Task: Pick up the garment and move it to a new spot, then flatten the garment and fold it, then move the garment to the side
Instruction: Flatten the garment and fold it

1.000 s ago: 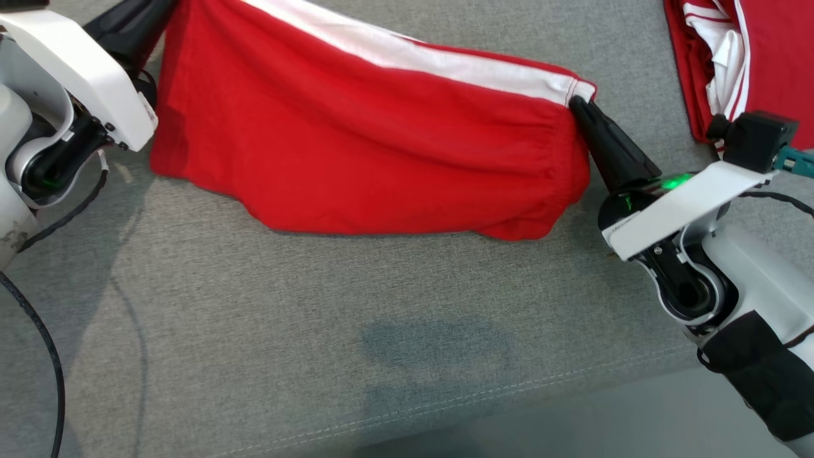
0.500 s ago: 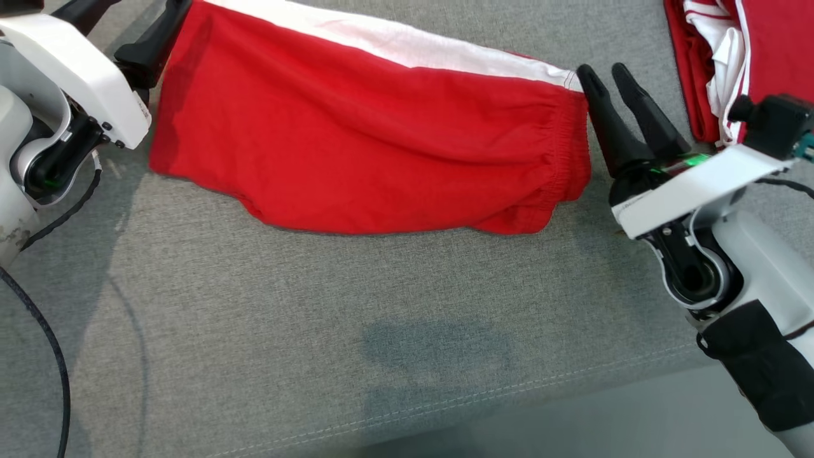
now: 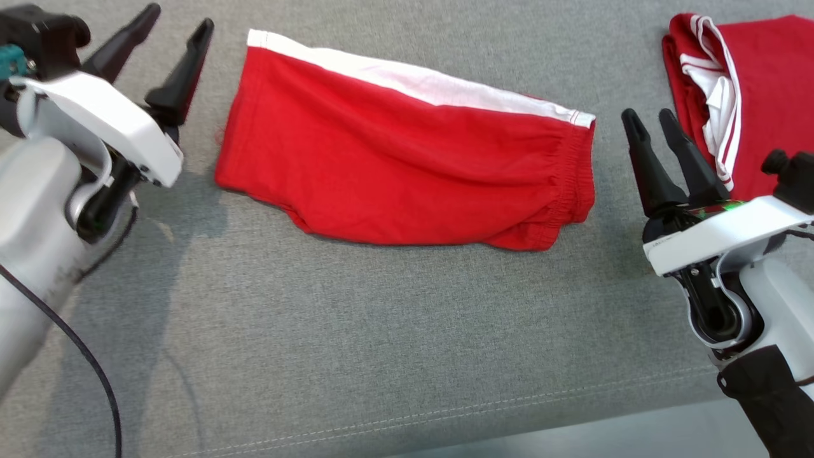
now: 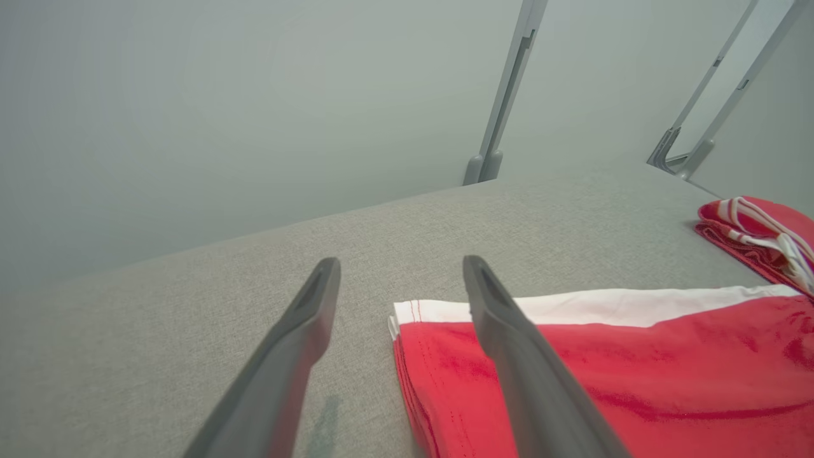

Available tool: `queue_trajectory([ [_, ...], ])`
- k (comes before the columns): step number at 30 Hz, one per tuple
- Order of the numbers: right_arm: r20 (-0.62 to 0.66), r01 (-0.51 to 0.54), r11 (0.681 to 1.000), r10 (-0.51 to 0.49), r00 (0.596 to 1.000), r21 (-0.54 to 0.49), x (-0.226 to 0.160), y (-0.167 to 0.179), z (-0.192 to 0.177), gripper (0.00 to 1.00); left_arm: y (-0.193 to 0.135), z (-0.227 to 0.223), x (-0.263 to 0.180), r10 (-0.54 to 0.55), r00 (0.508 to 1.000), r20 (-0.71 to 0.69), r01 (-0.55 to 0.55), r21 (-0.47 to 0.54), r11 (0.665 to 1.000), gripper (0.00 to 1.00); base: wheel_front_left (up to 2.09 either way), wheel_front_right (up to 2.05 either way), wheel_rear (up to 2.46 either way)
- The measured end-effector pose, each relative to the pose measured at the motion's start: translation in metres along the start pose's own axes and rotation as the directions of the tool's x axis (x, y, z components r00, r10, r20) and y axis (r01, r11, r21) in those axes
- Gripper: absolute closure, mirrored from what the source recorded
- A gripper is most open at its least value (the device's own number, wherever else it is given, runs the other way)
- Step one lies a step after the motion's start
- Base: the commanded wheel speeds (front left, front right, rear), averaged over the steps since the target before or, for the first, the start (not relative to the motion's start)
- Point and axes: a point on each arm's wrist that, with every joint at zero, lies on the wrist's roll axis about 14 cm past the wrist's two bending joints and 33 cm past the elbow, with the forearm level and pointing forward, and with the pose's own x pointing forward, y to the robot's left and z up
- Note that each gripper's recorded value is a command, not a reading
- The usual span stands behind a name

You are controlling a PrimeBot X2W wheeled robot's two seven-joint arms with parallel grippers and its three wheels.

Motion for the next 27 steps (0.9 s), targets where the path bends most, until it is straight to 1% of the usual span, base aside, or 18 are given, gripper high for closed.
queue_trajectory([
  [3,0.023,0.000,0.999,0.001,1.000,-0.036,-0.005,0.002,0.009,0.00,-0.003,0.001,-0.013,0.026,0.999,0.031,-0.026,-0.013,1.000,0.00,0.00,0.00,0.00],
  [5,0.060,0.018,0.999,-0.015,0.998,-0.047,-0.009,0.000,0.019,0.00,-0.005,-0.007,-0.024,0.049,0.998,0.032,-0.048,-0.028,0.998,0.00,0.00,0.00,0.00],
  [10,0.145,0.070,0.990,-0.052,0.988,-0.121,-0.025,-0.006,0.044,0.00,-0.015,-0.025,-0.049,0.087,0.996,0.036,-0.085,-0.071,0.994,0.00,0.00,0.00,0.00],
  [16,0.208,0.142,0.957,-0.090,0.974,-0.251,-0.045,-0.016,0.062,0.00,-0.020,-0.039,-0.068,0.145,0.988,0.046,-0.140,-0.098,0.985,0.00,0.00,0.00,0.00],
  [19,0.225,0.172,0.944,-0.109,0.968,-0.280,-0.054,-0.017,0.062,0.00,-0.019,-0.046,-0.071,0.177,0.983,0.046,-0.170,-0.125,0.978,0.00,0.00,0.00,0.00],
  [24,0.212,0.197,0.936,-0.137,0.967,-0.291,-0.065,-0.020,0.051,0.00,-0.018,-0.061,-0.068,0.219,0.976,0.023,-0.211,-0.178,0.961,0.00,0.00,0.00,0.00],
  [27,0.217,0.210,0.935,-0.150,0.965,-0.287,-0.068,-0.022,0.051,0.00,-0.019,-0.078,-0.065,0.233,0.972,-0.019,-0.232,-0.202,0.951,0.00,0.00,0.00,0.00],
])
